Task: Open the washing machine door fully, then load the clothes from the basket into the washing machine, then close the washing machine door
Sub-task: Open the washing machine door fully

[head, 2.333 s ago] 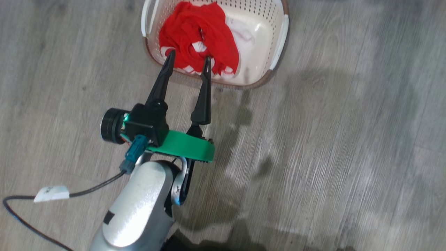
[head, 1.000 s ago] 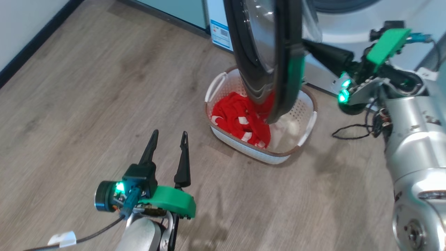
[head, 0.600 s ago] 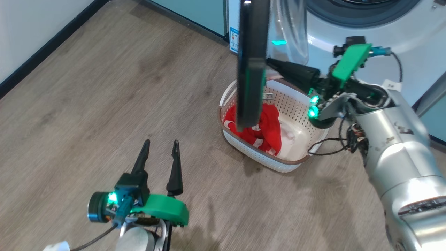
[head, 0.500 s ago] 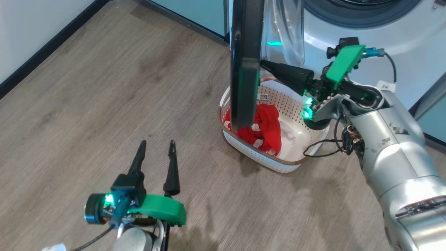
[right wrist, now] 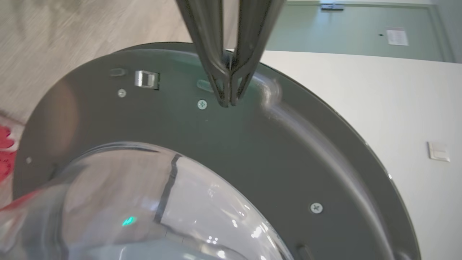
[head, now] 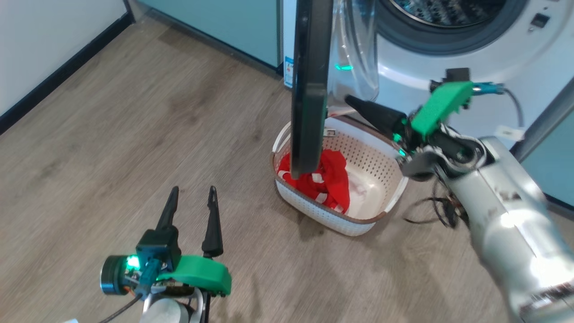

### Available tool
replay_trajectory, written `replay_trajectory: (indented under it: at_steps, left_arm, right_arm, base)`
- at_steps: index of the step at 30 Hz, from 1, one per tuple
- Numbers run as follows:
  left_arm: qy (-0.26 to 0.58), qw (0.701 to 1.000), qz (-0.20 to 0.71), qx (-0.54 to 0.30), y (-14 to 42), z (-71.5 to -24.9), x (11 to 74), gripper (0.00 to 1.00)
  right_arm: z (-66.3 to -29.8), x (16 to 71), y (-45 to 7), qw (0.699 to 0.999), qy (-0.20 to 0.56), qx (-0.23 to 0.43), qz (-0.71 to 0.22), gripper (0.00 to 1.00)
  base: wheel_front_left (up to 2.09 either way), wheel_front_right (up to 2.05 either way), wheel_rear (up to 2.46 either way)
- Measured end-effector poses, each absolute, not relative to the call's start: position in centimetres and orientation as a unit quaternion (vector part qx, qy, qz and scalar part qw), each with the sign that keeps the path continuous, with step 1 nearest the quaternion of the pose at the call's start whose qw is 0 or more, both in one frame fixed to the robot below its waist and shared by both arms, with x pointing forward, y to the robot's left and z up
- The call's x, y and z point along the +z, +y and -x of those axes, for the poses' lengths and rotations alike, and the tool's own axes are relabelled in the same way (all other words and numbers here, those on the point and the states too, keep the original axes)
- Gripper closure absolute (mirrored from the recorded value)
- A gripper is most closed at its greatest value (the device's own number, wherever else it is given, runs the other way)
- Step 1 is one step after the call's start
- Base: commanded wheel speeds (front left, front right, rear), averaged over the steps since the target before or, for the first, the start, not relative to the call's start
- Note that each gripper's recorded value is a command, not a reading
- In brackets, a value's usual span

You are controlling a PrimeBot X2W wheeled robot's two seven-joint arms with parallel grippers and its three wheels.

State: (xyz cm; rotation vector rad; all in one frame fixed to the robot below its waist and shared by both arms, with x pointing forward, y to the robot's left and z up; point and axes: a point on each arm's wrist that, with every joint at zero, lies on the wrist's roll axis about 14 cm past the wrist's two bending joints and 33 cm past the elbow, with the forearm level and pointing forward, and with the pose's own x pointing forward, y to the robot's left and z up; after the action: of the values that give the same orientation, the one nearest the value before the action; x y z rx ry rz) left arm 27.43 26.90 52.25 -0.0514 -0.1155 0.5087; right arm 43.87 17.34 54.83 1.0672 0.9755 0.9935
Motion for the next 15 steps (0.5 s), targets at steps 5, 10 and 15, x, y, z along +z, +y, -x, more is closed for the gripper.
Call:
replay_trajectory:
  at_steps: [5, 10, 15]
  left_arm:
    - [-0.059, 0.967, 0.025, 0.246, 27.0, -27.3, 52.1, 0.0]
    - [-0.062, 0.97, 0.024, 0.236, 27.1, -28.2, 52.3, 0.0]
    - [-0.062, 0.976, 0.018, 0.209, 26.2, -30.0, 52.3, 0.0]
  right_arm:
    - [-43.7, 53.9, 14.1, 0.767, 0.311, 0.453, -0.33, 1.0]
    - [-42.8, 52.4, 10.4, 0.854, 0.166, 0.449, -0.205, 1.0]
    - [-45.2, 52.6, 3.9, 0.917, 0.038, 0.366, -0.157, 1.0]
  base:
    - [0.0, 0.0, 0.0]
    - [0.0, 0.0, 0.0]
    - [0.0, 0.0, 0.0]
